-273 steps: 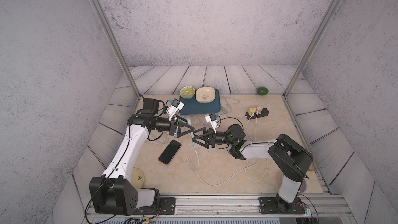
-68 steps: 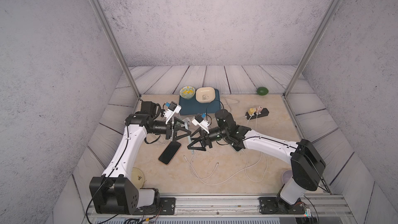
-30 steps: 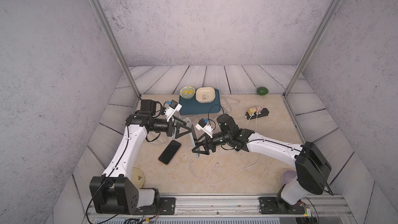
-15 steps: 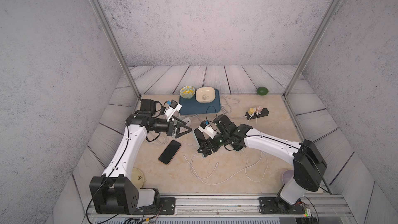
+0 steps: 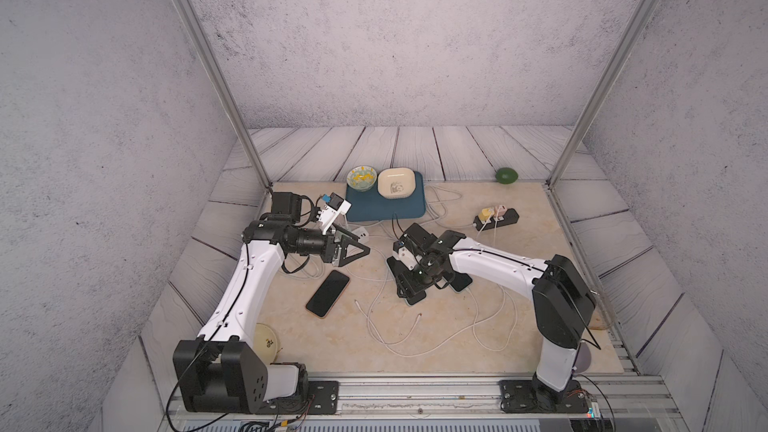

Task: Unplug the charging cable from the phone
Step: Place the phone at the center of the board.

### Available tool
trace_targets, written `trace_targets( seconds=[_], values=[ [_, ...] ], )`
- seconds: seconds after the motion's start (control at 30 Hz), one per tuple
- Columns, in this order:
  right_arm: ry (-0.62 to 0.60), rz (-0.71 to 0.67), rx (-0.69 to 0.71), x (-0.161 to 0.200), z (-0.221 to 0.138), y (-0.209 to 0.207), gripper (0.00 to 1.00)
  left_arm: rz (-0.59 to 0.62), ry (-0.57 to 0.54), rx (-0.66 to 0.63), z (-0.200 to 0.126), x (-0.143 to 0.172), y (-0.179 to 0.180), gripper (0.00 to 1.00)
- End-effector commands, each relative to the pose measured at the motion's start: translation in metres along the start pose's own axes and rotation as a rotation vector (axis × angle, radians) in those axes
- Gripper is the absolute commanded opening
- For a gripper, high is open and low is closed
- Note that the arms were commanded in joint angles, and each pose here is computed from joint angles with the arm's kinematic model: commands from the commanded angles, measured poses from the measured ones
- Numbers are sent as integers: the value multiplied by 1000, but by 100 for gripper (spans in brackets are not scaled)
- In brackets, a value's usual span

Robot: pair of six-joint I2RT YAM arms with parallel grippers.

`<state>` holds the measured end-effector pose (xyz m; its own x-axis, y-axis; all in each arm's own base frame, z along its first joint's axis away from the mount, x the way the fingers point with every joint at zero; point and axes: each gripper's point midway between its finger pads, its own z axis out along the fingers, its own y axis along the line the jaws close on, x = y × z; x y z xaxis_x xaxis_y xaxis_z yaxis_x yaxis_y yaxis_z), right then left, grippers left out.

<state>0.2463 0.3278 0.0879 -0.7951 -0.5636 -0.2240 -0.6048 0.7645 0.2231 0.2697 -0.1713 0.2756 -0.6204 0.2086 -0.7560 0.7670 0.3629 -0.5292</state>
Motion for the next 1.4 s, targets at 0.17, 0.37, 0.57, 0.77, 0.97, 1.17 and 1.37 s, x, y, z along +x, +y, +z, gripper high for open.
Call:
trace_targets(
  seconds=[0.17, 0.37, 0.57, 0.77, 0.97, 1.17, 1.37],
  values=[
    [115, 15, 199, 10, 5, -27, 23, 3, -8, 3, -1, 1, 0, 98],
    [190, 1, 241, 17, 21, -32, 24, -1, -5, 4, -1, 2, 0, 98],
    [250, -6, 289, 24, 40, -40, 27, 1, -6, 4, -1, 2, 0, 98],
    [278, -5, 309, 28, 49, -45, 33, 2, -5, 6, -1, 2, 0, 98],
    [292, -1, 319, 30, 52, -48, 57, 1, -5, 8, -1, 2, 0, 98],
    [281, -6, 316, 28, 48, -46, 79, 3, -5, 7, -1, 2, -1, 98],
    [221, -16, 285, 17, 34, -41, 90, 3, -6, 9, -1, 2, -2, 98]
  ],
)
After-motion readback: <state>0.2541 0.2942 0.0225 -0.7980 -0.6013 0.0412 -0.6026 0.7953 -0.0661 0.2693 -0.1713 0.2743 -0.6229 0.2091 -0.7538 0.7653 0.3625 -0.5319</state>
